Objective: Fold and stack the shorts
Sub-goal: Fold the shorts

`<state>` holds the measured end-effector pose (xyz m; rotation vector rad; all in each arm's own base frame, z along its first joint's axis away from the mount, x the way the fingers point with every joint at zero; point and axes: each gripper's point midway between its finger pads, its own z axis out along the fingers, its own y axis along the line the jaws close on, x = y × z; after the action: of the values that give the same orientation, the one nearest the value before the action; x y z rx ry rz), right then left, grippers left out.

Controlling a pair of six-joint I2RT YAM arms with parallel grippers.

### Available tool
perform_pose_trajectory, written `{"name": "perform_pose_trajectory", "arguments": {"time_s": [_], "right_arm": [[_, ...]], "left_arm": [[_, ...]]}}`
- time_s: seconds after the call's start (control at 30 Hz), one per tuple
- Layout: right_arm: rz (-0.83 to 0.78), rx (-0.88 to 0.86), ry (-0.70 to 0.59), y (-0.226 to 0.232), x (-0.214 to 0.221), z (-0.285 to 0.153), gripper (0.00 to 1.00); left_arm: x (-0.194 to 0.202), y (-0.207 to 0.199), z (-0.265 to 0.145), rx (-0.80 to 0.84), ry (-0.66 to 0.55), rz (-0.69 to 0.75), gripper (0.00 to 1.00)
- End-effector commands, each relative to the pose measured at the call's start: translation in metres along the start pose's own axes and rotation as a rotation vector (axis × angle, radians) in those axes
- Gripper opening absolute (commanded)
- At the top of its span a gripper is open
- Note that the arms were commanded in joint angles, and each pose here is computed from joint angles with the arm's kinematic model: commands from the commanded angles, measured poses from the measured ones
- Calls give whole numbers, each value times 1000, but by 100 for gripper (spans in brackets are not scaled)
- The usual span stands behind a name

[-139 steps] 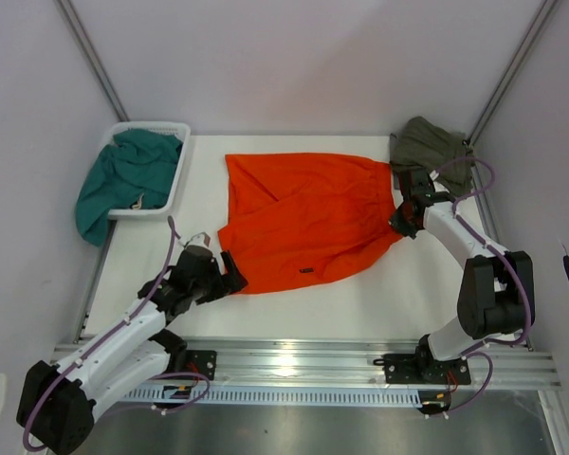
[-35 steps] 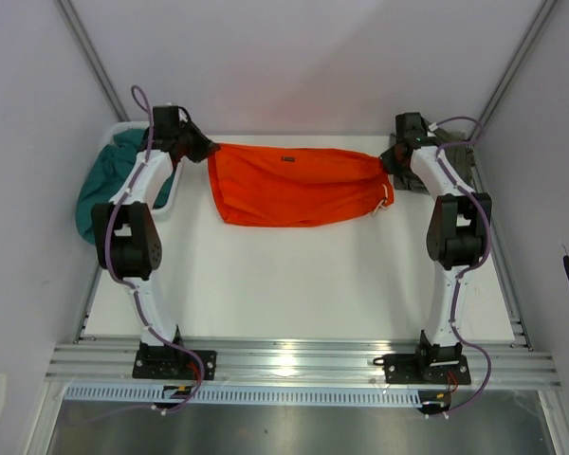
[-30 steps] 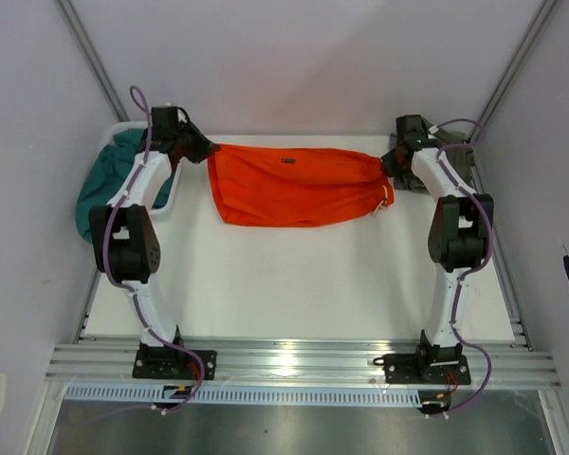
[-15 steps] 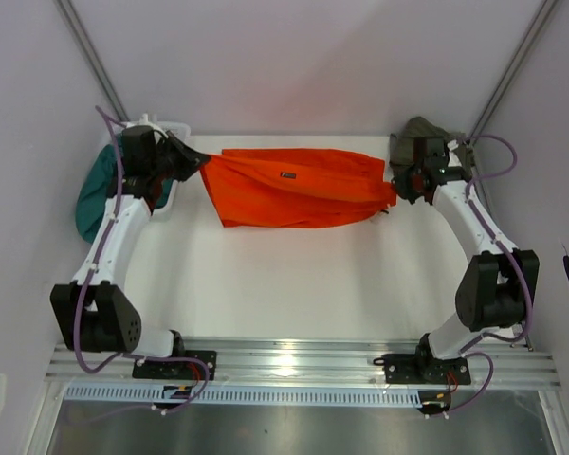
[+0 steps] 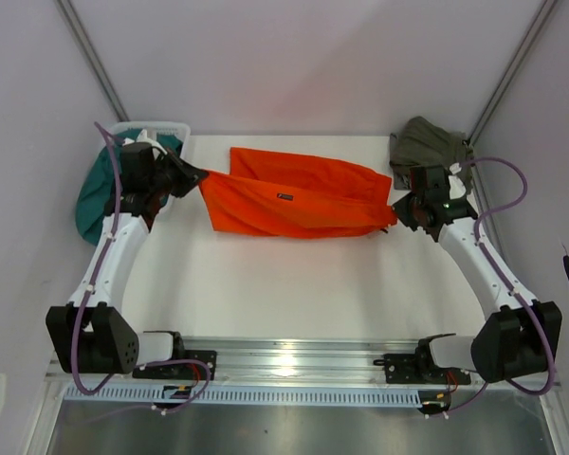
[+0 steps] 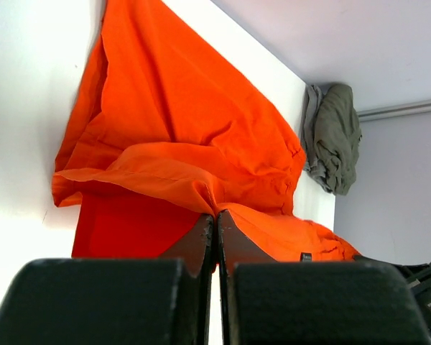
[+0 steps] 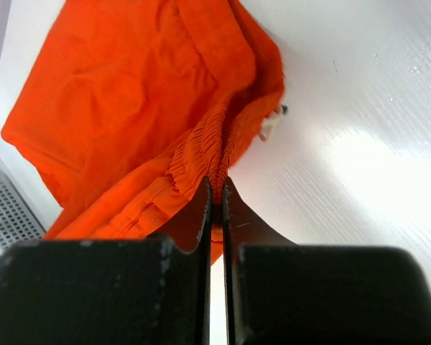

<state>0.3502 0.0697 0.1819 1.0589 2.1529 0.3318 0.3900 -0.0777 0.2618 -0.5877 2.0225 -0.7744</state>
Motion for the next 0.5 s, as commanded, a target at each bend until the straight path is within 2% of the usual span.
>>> {"name": "perform_pose_trajectory", "arguments": {"time_s": [0.0, 0.47], "right_arm": [[44, 30, -77, -2, -16, -1, 0], [124, 114, -49, 11, -22, 44, 0]], "left_arm": [[-26, -15, -7, 37, -77, 37, 0], [-51, -16, 40, 8, -54, 20, 0]]}}
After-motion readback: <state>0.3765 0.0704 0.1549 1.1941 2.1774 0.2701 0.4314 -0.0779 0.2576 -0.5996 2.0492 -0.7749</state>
